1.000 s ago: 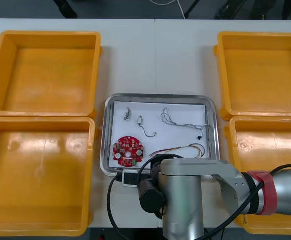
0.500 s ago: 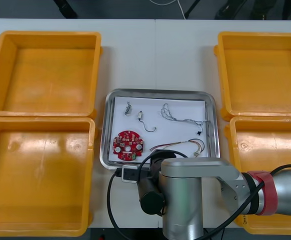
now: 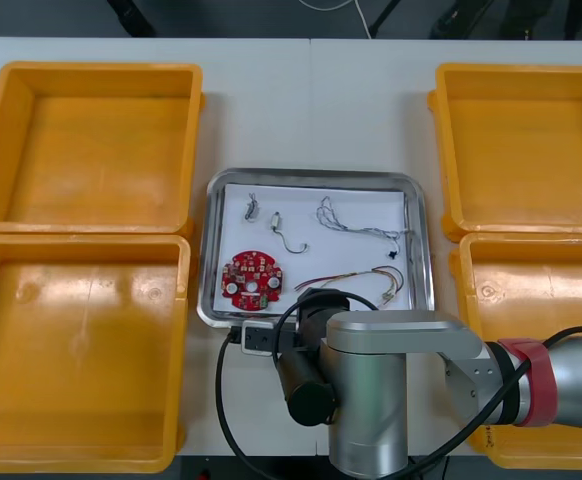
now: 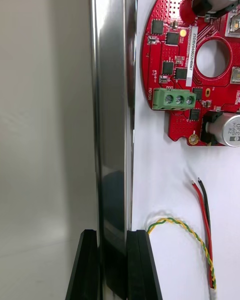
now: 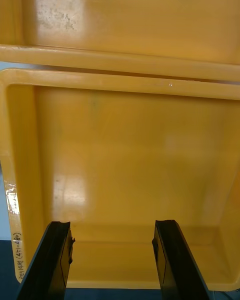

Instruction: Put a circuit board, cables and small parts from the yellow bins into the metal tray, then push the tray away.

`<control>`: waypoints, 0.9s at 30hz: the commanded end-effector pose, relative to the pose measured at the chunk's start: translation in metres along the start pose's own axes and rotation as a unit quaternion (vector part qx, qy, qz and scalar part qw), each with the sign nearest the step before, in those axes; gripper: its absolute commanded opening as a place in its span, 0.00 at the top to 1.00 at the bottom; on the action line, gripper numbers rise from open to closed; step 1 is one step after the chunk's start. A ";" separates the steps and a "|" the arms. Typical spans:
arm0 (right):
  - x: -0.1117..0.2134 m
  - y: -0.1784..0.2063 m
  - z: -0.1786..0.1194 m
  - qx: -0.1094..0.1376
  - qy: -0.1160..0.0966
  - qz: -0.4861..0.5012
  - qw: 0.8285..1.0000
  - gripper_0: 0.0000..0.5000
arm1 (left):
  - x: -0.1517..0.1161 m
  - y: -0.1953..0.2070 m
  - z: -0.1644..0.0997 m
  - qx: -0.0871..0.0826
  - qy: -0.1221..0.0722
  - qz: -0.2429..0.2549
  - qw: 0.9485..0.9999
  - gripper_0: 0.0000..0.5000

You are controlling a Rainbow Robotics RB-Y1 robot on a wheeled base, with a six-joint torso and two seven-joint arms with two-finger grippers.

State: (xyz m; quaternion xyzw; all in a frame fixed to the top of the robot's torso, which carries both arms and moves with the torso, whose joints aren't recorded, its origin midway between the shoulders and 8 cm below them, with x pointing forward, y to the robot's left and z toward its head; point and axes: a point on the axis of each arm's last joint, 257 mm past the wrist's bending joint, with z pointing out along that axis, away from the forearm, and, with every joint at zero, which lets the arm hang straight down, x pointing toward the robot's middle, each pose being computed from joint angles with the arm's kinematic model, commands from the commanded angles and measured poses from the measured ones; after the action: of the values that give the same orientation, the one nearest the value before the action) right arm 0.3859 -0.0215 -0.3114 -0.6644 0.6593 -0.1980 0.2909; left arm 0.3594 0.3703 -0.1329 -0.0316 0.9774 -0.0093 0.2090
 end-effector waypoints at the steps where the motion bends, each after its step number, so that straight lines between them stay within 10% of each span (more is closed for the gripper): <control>1: 0.006 -0.030 0.002 0.036 0.004 -0.012 0.999 1.00 | -0.004 0.012 -0.015 -0.023 -0.012 0.048 0.998 0.05; 27: 0.005 -0.114 0.017 0.107 -0.004 0.008 0.994 1.00 | -0.004 0.012 -0.015 -0.023 -0.012 0.048 0.998 0.05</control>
State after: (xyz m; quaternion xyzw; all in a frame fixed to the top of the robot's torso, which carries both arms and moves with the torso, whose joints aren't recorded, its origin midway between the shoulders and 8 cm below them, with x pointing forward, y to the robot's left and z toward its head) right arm 0.4547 -0.0316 -0.2841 -0.6392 0.6487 -0.2511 0.3279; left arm 0.3594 0.3703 -0.1329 -0.0315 0.9774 -0.0093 0.2091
